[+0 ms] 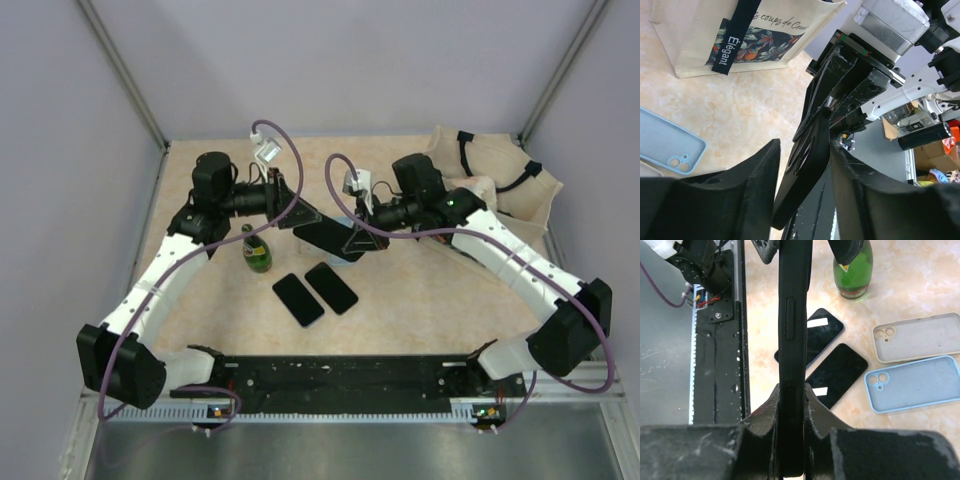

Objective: Take the phone out of the phone case
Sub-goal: Remove the phone case from the phone.

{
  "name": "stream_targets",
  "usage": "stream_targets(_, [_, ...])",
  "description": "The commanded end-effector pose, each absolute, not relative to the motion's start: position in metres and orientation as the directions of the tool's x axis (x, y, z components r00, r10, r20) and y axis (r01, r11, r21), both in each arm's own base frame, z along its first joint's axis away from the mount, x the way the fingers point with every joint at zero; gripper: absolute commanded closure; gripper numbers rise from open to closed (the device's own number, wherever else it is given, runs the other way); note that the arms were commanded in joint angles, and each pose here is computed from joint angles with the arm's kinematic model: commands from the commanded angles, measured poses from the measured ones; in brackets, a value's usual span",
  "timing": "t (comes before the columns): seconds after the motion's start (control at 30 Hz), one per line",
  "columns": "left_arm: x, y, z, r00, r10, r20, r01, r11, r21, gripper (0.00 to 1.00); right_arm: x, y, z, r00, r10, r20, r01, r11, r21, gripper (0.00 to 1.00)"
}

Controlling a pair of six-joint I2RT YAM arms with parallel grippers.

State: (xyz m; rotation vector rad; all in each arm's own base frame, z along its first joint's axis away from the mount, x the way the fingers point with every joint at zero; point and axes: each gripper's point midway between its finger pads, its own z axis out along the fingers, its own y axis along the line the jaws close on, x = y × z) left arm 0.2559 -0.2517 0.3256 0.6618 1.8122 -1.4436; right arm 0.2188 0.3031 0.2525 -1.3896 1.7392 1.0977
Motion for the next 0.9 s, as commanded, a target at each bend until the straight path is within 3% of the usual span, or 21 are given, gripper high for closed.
stream_targets(0.0, [0.256, -0.254, 0.342, -0.592, -0.06, -0.804, 0.776, 0.226, -0.589, 0.58, 0.223, 0.31, 0.303, -0.057, -0.359, -0.931, -0.997, 0.077, 0.031, 1.0])
stream_targets(0.07, [0.256, -0.255, 0.342, -0.608, -0.063, -0.791, 0.765, 0.218, -0.606, 0.71, 0.225, 0.31, 0.298, -0.034, -0.382, -0.923, -0.995, 0.096, -0.003, 1.0])
stream_targets(0.17, [0.256, -0.257, 0.337, -0.646, -0.063, -0.761, 0.737, 0.211, -0.643, 0.97, 0.226, 0.313, 0.292, 0.005, -0.417, -0.909, -0.992, 0.116, -0.059, 1.0])
stream_targets(0.2, [0.256, -0.257, 0.336, -0.66, -0.063, -0.748, 0.724, 0.209, -0.657, 1.0, 0.228, 0.313, 0.291, 0.011, -0.426, -0.905, -0.99, 0.125, -0.071, 1.0])
stream_targets(0.87, [0.282, -0.264, 0.271, -0.909, -0.174, -0.378, 0.319, 0.292, -0.902, 1.0, 0.26, 0.312, 0.301, 0.117, -0.499, -0.858, -0.913, 0.285, -0.291, 1.0])
